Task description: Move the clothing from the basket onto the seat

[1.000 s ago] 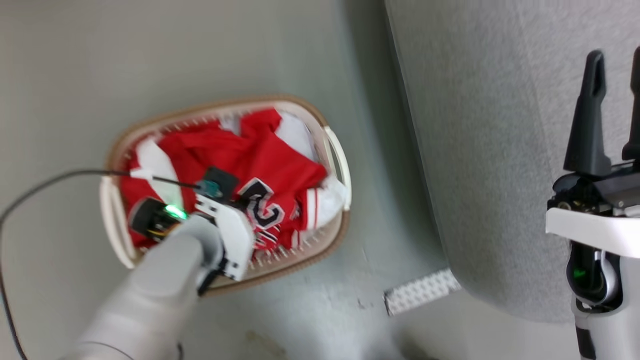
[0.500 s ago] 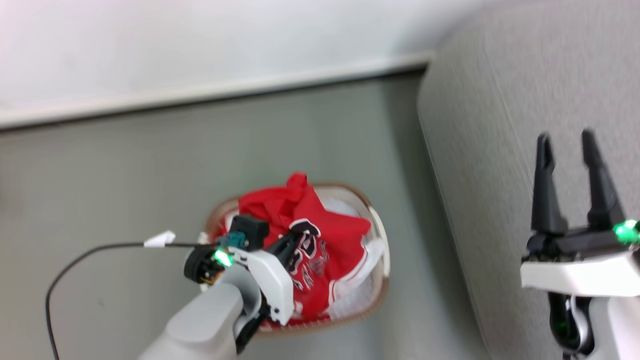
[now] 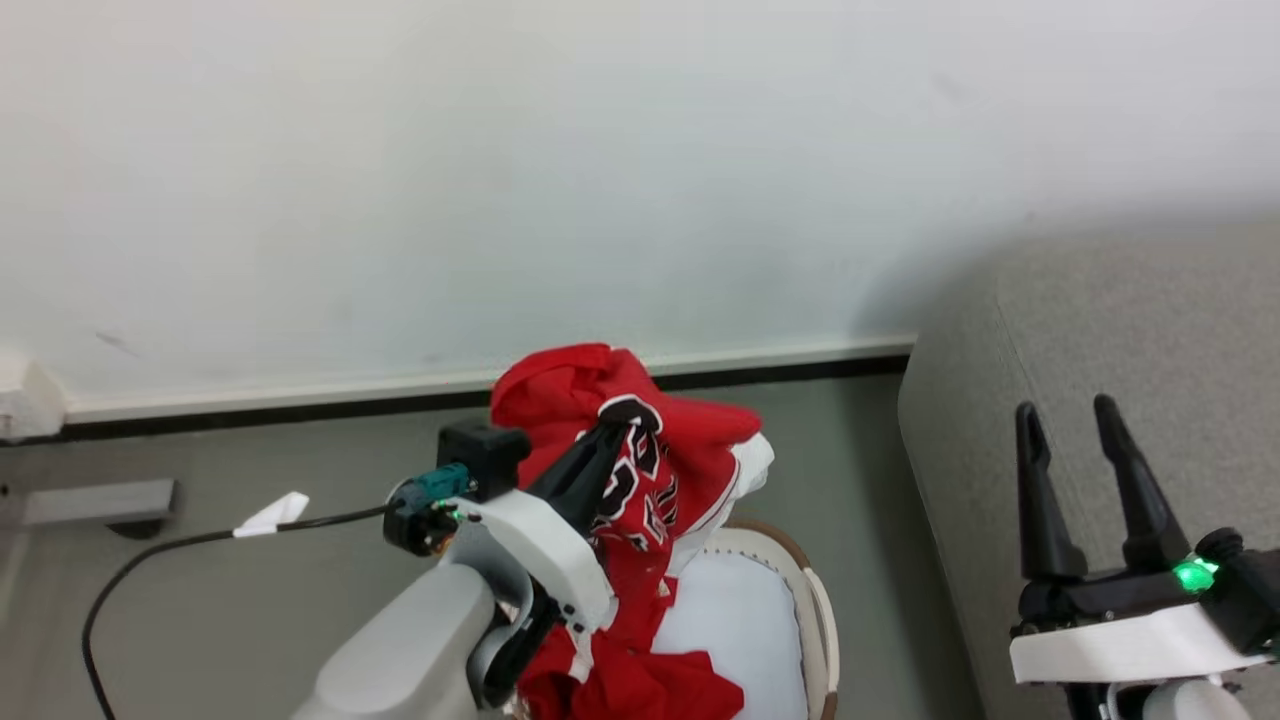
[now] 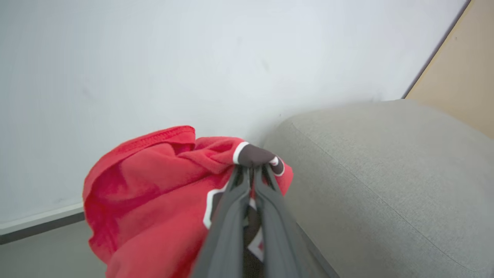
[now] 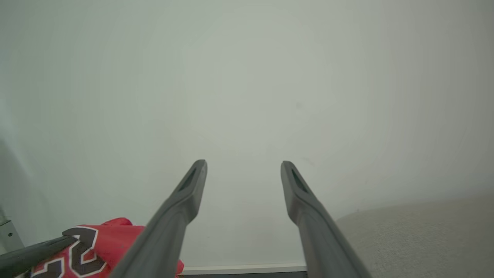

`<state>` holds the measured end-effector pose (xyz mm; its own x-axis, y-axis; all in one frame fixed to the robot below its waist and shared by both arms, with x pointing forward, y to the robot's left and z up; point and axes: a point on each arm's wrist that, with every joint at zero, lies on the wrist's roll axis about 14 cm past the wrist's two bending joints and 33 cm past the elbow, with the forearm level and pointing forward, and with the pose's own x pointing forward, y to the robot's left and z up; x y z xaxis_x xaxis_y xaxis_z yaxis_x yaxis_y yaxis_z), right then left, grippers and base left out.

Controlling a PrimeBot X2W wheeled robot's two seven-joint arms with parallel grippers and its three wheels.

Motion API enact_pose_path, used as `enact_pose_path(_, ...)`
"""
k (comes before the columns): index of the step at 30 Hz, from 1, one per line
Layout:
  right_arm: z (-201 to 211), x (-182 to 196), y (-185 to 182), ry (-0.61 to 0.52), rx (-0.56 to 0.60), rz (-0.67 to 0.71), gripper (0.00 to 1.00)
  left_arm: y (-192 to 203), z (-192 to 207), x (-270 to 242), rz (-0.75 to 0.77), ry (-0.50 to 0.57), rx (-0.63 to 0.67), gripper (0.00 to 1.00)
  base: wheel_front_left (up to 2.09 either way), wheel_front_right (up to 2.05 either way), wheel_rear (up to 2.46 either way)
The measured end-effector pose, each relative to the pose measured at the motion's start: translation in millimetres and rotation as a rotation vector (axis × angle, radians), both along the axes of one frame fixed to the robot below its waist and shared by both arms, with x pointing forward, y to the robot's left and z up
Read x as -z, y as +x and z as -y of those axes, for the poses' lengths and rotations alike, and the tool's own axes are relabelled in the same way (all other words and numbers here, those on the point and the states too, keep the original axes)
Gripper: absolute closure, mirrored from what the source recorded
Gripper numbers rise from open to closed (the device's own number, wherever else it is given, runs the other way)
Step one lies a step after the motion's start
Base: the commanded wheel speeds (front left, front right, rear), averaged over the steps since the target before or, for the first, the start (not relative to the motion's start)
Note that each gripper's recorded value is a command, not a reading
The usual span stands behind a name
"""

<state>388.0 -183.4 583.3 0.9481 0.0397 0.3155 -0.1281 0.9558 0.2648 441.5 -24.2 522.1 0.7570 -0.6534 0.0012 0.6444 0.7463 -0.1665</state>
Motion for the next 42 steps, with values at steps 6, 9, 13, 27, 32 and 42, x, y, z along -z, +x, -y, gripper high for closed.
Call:
enact_pose_path(6,-21,-3,-12,0.026,-0.060,0.010,0.00,-5,-7,-66,0.172,-0.041,-0.015,1.00,0.00,0.00,0.00)
enact_pose_path(9,-33,-3,-15,0.035,-0.097,0.009,0.00,-5,-11,-98,0.247,-0.053,-0.027,1.00,0.00,0.00,0.00)
enact_pose_path(13,-41,-4,-17,0.037,-0.123,0.011,0.00,-10,-9,-119,0.279,-0.076,-0.020,1.00,0.00,0.00,0.00)
enact_pose_path(27,-134,7,-31,-0.036,-0.418,-0.024,0.00,-13,-9,-125,0.263,-0.087,-0.024,1.00,0.00,0.00,0.00)
enact_pose_path(32,-177,16,-33,-0.092,-0.552,-0.050,0.00,-17,-5,-126,0.255,-0.088,-0.013,1.00,0.00,0.00,0.00)
enact_pose_path(42,-193,47,2,-0.175,-0.569,-0.163,0.00,-41,2,-119,0.233,-0.104,0.020,1.00,0.00,0.00,0.00)
